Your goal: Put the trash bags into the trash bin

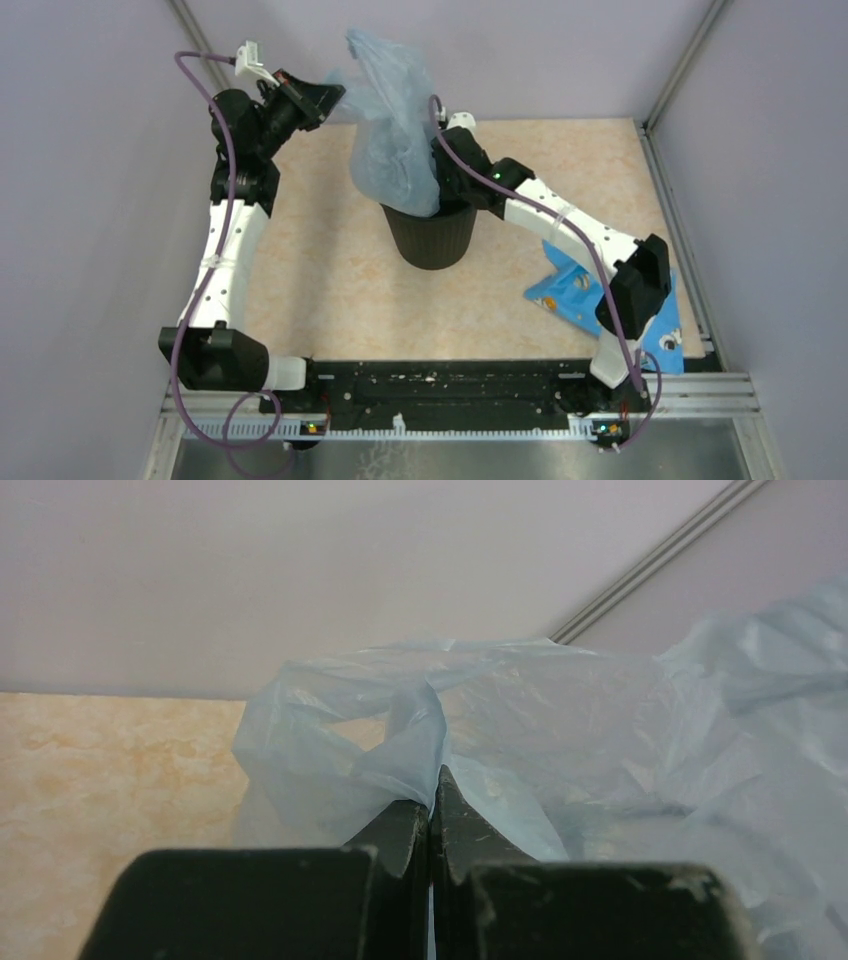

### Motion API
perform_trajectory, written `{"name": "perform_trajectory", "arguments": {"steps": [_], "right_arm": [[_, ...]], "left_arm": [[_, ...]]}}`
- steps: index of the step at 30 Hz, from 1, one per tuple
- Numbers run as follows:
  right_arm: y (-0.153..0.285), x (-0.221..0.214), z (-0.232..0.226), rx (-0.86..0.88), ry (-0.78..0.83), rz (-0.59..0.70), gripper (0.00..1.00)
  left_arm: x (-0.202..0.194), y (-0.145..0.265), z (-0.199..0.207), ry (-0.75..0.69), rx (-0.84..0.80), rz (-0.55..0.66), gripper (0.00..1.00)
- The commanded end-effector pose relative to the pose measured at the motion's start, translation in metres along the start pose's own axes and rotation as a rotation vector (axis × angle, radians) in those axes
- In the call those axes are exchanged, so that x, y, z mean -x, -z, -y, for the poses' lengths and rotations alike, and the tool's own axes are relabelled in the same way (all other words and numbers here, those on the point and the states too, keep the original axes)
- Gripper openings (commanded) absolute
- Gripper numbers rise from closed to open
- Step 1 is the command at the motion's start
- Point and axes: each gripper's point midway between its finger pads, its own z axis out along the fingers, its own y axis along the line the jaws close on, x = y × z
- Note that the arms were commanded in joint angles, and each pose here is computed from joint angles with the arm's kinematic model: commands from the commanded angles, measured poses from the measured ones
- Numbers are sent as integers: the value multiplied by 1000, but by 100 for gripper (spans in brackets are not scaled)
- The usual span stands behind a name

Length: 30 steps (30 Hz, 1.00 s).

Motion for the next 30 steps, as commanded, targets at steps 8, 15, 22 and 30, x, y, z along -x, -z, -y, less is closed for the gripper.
{"name": "perform_trajectory", "arguments": {"steps": [8,15,22,30], "right_arm": [[84,63,10,70,-77,178,48],[110,71,16,101,-95,216,57],[128,115,-1,229,11,392,75],[88,139,-4,351,19,404,72]], "left_arm": [[12,-4,2,-26,-5,51,0],[12,-5,2,-26,-3,51,0],[11,-7,3,-15,-13,42,0],[4,-9,1,8,-19,18,0]]}}
